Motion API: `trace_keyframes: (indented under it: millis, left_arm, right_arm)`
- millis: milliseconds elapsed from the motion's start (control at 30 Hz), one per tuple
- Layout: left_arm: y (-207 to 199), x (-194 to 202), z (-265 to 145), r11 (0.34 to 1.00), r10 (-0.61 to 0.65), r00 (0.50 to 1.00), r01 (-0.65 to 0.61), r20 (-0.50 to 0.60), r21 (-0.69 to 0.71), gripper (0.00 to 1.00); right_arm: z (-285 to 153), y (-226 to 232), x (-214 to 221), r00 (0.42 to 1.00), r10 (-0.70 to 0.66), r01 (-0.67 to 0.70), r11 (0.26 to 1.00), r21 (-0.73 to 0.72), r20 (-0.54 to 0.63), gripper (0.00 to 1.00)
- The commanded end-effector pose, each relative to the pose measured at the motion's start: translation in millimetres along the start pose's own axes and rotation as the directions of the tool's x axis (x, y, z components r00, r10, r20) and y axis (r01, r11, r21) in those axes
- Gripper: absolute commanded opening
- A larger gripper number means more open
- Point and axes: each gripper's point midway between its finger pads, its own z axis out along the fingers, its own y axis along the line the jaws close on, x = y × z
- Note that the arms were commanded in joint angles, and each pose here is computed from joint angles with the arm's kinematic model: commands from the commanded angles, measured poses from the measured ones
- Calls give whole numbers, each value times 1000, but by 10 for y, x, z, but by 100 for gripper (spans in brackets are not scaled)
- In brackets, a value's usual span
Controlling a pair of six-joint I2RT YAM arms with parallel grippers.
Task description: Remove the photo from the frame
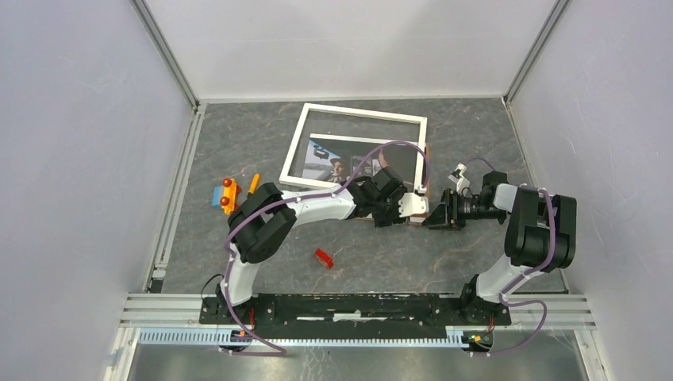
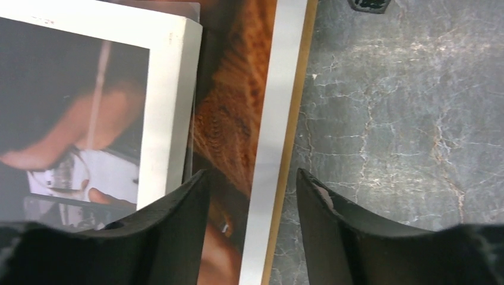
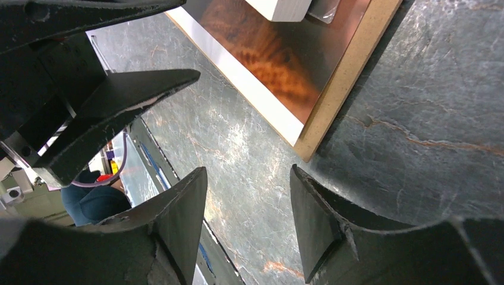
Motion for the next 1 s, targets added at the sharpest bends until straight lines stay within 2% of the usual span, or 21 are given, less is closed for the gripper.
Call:
trace_keyframes:
  millis: [0, 400, 567, 667, 967]
  left_arm:
    - [72, -307, -144, 1000, 20, 997, -20, 77, 1, 64]
    - [170, -300, 15, 999, 2, 998, 1, 60, -36, 64]
    - [48, -309, 21, 1000, 12, 998, -13, 69, 19, 78]
    - [48, -273, 62, 1000, 13, 999, -13, 53, 13, 81]
    - [154, -214, 120, 999, 6, 1000, -5, 19, -42, 75]
  right_arm:
    - [-79, 82, -122, 997, -71, 71, 997, -3, 13, 59]
    - [-110, 153, -100, 997, -77, 78, 997, -12, 24, 61]
    - [-89, 184, -113, 998, -59, 60, 997, -39, 31, 67]
    - [-71, 202, -124, 998, -54, 55, 997, -51, 36, 69]
    - [-15, 160, -118, 999, -35, 36, 998, -45, 19, 70]
